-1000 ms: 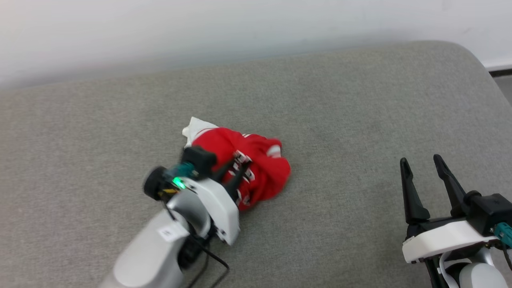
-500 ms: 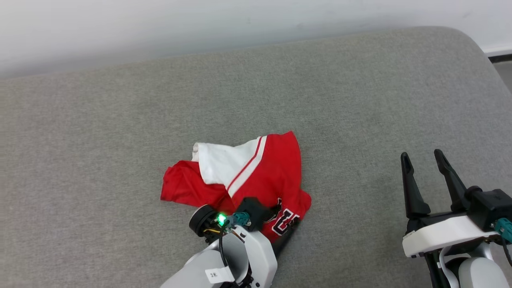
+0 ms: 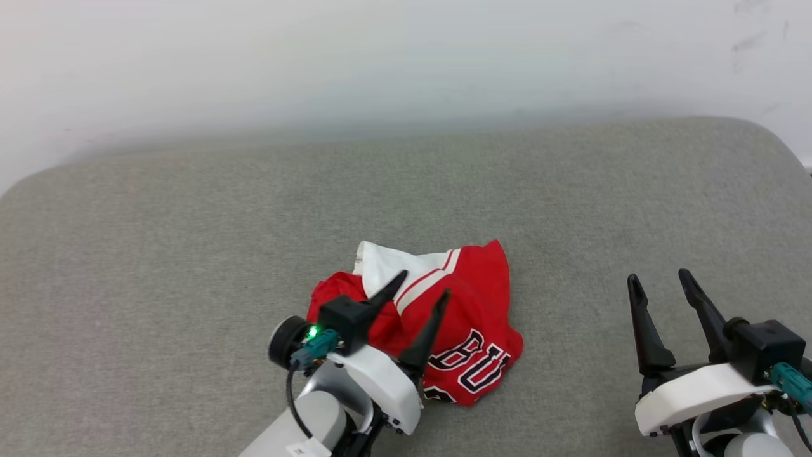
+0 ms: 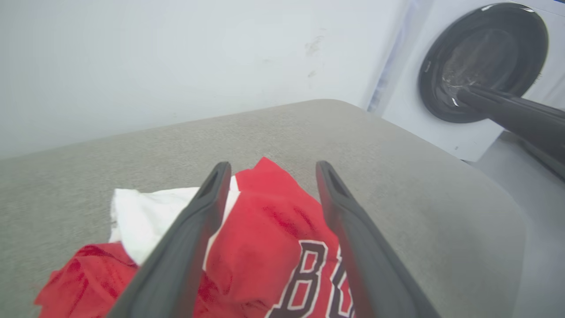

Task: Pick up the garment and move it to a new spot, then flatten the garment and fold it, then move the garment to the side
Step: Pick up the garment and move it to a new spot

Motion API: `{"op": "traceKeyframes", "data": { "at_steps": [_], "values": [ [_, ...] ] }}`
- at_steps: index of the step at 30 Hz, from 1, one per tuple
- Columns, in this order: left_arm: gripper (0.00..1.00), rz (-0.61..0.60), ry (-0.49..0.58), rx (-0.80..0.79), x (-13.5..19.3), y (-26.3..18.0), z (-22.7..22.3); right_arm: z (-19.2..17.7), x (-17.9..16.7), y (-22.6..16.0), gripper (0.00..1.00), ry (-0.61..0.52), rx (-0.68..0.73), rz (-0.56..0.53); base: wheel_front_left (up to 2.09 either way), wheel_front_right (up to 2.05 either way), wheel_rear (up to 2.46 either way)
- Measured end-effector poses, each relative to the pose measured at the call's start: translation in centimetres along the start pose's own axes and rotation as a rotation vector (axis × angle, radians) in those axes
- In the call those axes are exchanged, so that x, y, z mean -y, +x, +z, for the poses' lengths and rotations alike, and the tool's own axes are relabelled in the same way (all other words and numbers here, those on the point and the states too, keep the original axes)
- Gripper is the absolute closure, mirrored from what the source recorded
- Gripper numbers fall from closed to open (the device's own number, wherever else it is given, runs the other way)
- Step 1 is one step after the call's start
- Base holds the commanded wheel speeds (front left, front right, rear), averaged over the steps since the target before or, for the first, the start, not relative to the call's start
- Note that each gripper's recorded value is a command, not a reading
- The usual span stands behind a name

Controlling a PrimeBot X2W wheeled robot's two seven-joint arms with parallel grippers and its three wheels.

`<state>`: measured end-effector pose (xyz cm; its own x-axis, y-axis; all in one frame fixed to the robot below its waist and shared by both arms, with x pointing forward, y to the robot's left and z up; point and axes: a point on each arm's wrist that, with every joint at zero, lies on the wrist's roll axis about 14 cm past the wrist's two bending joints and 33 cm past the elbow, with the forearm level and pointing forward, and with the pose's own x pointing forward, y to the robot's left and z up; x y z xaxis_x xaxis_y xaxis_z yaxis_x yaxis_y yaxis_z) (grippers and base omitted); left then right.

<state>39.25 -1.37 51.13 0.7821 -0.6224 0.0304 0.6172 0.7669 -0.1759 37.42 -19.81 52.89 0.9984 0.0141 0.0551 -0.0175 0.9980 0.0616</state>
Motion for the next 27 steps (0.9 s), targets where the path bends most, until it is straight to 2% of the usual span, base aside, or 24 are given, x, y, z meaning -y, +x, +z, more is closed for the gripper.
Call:
{"op": "traceKeyframes", "data": {
  "at_steps": [8,14,21,27],
  "values": [
    [0.0,0.263,0.039,0.171,-5.3,-3.8,5.1,0.7,-2.1,-0.5,0.0,0.006,0.006,0.063,0.0,0.0,0.0],
    [0.0,0.441,0.081,0.192,-9.7,-7.9,5.6,0.8,-3.0,-0.6,0.0,0.024,0.002,0.088,0.0,0.0,0.0],
    [0.0,0.559,0.131,0.168,-12.5,-11.7,5.0,0.8,-3.2,-1.1,0.0,0.022,-0.005,0.093,0.0,0.0,0.0],
    [0.0,0.587,0.141,0.14,-12.7,-13.4,3.9,1.1,-3.1,-1.7,0.0,0.015,-0.003,0.092,0.0,0.0,0.0]
  ]
}}
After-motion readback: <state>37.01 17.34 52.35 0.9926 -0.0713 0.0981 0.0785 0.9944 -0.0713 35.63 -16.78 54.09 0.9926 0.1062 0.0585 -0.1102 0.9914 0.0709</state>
